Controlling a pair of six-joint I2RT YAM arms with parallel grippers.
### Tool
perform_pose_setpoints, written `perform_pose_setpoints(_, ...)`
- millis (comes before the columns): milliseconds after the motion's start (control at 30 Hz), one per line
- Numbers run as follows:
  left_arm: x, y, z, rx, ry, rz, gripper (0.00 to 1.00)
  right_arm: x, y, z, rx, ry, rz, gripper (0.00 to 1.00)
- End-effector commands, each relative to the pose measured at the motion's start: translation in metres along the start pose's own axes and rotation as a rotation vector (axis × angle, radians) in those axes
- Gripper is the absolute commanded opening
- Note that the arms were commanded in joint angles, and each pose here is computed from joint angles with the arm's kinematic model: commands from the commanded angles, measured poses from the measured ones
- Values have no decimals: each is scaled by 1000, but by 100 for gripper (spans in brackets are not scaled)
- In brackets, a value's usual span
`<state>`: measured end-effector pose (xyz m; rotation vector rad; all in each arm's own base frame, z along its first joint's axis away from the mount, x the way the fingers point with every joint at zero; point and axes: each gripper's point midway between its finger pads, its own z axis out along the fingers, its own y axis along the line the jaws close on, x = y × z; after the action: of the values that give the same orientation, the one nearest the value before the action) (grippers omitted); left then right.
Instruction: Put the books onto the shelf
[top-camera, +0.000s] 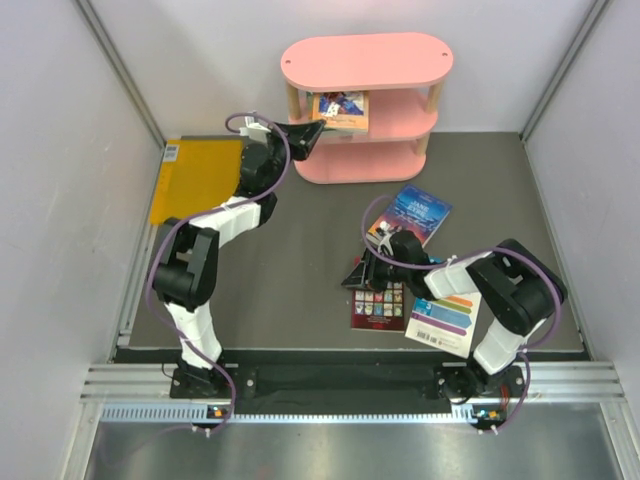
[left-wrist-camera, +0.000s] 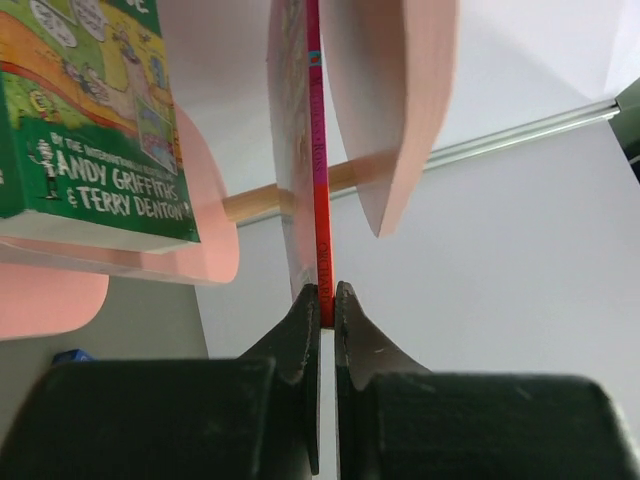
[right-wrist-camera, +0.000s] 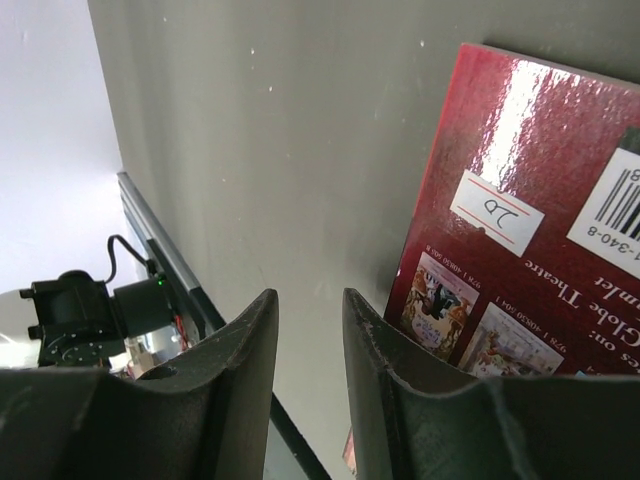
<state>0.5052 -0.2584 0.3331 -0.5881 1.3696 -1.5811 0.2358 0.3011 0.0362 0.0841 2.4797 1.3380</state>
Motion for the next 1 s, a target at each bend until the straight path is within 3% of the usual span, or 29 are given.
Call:
perform_pose_setpoints(0, -21, -49, 8, 187, -106, -6, 0, -7, 10, 5, -26, -17, -44, 32)
perform_pose_setpoints(500, -26, -23, 40, 143, -127, -35, 0, -4, 13, 6, -37, -5, -51, 33)
perform_pose_setpoints(967, -22, 13, 41, 65, -124, -80, 0, -3, 12, 6, -40, 2, -49, 33)
